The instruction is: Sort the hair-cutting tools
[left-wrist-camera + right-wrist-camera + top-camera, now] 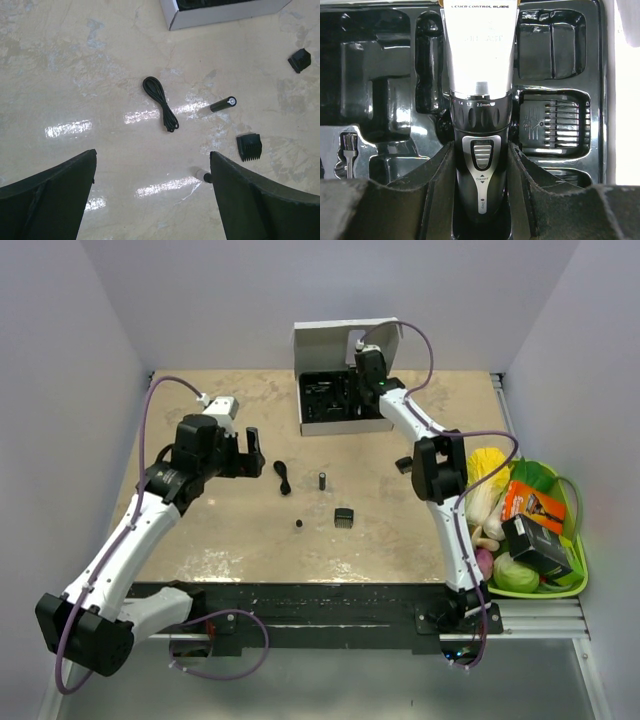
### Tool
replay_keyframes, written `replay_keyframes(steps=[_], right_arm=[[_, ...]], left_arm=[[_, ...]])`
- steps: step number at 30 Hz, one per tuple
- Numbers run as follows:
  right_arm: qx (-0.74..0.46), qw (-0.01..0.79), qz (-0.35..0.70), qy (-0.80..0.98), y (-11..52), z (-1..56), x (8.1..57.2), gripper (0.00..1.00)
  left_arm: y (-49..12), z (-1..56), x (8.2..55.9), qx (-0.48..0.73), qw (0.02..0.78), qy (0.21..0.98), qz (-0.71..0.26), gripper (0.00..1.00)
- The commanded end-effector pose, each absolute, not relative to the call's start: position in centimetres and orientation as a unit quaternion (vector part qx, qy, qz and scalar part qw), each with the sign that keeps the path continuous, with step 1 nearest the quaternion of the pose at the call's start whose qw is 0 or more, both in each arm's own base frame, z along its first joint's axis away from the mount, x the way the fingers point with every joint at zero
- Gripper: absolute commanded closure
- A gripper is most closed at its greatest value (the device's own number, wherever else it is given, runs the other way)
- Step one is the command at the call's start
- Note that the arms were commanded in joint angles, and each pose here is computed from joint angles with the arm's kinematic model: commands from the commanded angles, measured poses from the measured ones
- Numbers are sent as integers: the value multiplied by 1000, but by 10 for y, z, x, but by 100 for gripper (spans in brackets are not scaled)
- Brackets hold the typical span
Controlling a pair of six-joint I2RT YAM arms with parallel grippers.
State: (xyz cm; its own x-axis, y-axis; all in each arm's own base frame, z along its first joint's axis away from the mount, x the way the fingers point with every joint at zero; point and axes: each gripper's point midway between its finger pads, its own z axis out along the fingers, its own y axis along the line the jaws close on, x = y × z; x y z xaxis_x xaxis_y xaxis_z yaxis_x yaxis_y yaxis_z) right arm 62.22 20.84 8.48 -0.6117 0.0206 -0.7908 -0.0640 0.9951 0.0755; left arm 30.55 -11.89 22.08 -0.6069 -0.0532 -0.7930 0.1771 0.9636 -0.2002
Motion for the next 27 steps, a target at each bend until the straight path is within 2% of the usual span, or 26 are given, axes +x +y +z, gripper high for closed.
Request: replay_keyframes(steps=[1, 10, 22, 25, 26, 27], right_arm=[[-40, 425, 51, 903, 215, 120, 590, 100], [-55, 378, 34, 923, 219, 123, 524, 100], [-14, 337, 18, 941, 208, 102, 499, 100], [-11, 332, 10, 943, 205, 98, 497, 85], [-10, 331, 8, 944, 205, 97, 496, 70], [-9, 330, 5, 944, 204, 96, 496, 65]], left_arm=[[-124, 243, 298, 35, 466, 869, -160, 1], [-122, 257, 281, 35, 480, 858, -178, 1], [-119, 256, 275, 36, 479, 859, -175, 1], [-120, 256, 275, 36, 478, 860, -175, 1], [-120, 255, 276, 36, 476, 861, -175, 1], [-120, 256, 276, 36, 476, 861, -176, 1]])
